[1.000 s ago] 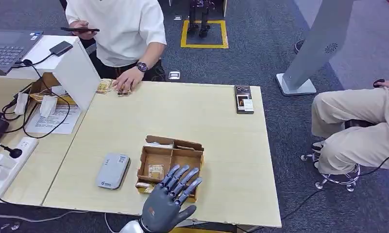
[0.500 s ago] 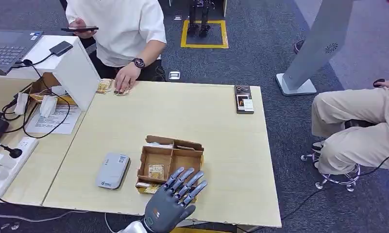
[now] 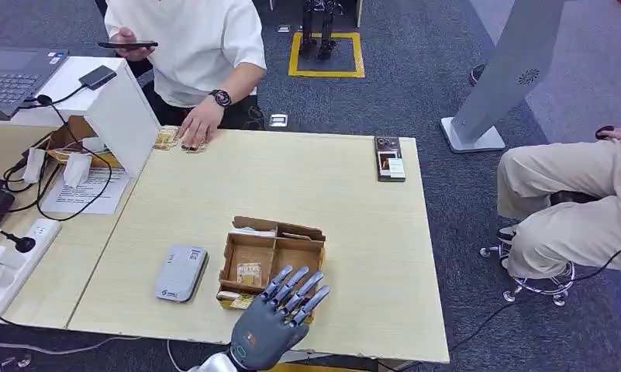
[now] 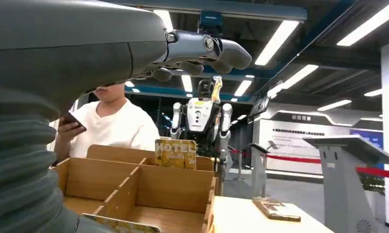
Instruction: Pass the card to the sensor for recognition and then transmit it.
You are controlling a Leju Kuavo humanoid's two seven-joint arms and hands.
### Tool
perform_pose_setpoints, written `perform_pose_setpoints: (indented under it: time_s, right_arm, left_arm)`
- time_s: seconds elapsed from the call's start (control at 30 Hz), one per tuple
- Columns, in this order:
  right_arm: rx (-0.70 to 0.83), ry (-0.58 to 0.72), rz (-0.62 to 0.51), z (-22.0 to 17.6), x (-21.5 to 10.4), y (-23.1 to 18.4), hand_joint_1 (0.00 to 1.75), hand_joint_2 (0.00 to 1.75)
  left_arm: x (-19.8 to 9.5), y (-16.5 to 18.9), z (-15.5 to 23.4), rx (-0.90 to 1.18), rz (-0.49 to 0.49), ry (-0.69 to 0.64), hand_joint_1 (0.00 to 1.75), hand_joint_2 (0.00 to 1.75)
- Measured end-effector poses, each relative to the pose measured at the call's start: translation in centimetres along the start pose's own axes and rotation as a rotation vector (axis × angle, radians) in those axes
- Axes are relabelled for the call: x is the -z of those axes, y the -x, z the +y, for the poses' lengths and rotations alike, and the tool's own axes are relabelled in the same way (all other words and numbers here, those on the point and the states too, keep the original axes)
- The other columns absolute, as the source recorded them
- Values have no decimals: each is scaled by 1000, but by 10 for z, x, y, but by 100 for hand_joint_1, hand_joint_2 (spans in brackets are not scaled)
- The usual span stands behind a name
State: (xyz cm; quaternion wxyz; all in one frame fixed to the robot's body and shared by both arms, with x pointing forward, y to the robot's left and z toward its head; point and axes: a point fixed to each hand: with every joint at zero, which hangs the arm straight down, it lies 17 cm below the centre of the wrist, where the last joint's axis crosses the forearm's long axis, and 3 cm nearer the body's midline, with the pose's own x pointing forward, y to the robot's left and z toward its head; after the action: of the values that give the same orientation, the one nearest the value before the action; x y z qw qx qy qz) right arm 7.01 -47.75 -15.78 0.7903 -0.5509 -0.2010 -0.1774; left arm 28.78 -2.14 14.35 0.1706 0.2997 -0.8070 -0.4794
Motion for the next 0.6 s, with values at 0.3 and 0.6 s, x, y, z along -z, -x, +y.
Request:
perform_pose_setpoints:
  time_s: [0.3,0.6]
  right_arm:
    - [-2,0,13,0,0,2,0,175]
    - [0,1,18,0,0,3,0,175]
  left_arm:
    - [-1,37,-20,73,150,63,0,175]
    - [-5,32,-31,94,120,104,0,175]
